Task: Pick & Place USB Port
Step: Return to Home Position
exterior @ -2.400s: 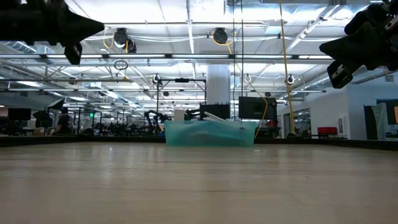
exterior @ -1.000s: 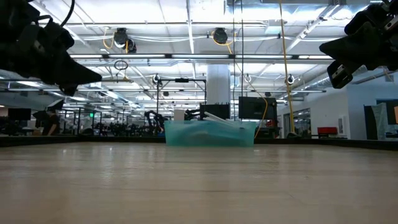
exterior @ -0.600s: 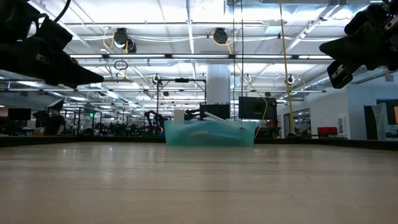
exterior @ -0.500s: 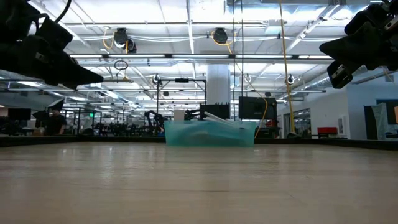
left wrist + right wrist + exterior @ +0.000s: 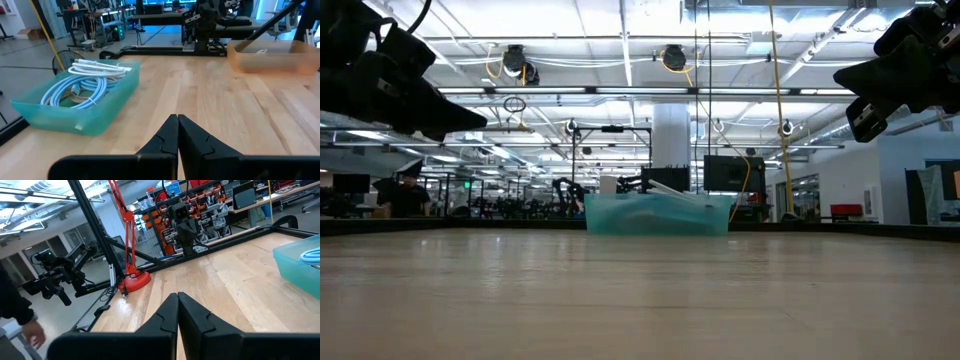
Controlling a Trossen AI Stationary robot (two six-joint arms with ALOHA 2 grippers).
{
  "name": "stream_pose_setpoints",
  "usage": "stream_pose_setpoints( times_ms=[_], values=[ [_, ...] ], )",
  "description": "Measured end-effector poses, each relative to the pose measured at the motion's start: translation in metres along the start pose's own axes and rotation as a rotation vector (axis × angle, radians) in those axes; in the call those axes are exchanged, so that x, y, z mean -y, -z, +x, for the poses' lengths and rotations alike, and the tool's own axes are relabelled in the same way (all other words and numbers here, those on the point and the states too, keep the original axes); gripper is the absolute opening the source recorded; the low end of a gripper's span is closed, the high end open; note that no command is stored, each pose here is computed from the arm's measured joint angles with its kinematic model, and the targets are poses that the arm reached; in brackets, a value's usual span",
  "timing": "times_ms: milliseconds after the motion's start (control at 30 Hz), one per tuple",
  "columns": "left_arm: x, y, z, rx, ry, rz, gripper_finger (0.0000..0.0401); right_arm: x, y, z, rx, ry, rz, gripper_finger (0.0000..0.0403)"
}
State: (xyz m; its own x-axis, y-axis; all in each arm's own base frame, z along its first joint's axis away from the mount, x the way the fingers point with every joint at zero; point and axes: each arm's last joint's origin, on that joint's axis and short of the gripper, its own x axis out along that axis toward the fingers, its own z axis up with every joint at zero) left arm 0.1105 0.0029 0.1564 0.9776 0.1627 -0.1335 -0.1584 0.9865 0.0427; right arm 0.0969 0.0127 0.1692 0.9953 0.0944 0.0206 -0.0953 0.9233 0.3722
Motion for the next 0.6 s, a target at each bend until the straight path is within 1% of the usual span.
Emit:
stream_pose_setpoints(
  times_ms=[600],
  values=[
    [0.0000, -0.0011, -0.0001, 0.006, 0.001, -0.005, 0.0006, 0.0000, 0.0000, 0.0000, 0.000, 0.000, 0.000, 0.0000]
  ],
)
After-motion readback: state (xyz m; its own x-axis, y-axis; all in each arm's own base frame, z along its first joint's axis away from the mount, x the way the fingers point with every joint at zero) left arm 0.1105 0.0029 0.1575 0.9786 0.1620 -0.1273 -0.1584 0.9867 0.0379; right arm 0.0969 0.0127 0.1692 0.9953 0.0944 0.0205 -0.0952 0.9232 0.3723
